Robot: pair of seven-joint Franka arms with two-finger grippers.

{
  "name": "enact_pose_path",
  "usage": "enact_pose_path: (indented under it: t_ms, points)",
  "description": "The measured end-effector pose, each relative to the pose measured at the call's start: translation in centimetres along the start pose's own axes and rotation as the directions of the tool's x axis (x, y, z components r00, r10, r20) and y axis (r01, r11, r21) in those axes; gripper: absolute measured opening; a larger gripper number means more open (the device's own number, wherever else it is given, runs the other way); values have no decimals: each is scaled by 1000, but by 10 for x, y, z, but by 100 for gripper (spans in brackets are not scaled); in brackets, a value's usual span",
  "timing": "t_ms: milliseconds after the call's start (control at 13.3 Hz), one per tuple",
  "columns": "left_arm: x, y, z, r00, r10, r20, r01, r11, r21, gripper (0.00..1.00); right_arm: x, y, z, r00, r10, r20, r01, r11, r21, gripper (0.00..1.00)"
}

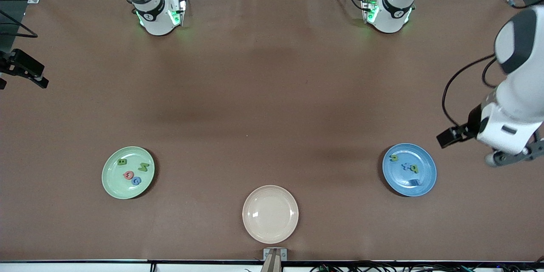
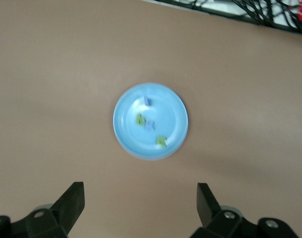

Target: Sort upper and lower case letters into plates

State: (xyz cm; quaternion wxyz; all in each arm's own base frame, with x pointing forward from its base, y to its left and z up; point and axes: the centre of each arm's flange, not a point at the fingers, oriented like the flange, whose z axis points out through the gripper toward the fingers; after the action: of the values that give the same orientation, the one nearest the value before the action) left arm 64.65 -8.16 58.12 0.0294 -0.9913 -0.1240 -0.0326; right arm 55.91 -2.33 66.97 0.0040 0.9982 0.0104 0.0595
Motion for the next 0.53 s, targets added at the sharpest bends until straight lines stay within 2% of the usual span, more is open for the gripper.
enact_pose_path:
  t_ms: [226, 527]
  points:
    - [-25, -22, -52, 998, 56, -9, -56, 998, -16, 100, 1, 1, -2, 1000, 3, -9, -3, 1000, -1, 100]
    - [-49, -43, -70, 983, 182, 34, -182, 983, -17, 100, 4, 4, -6, 999, 6, -44, -6, 1000, -3, 100]
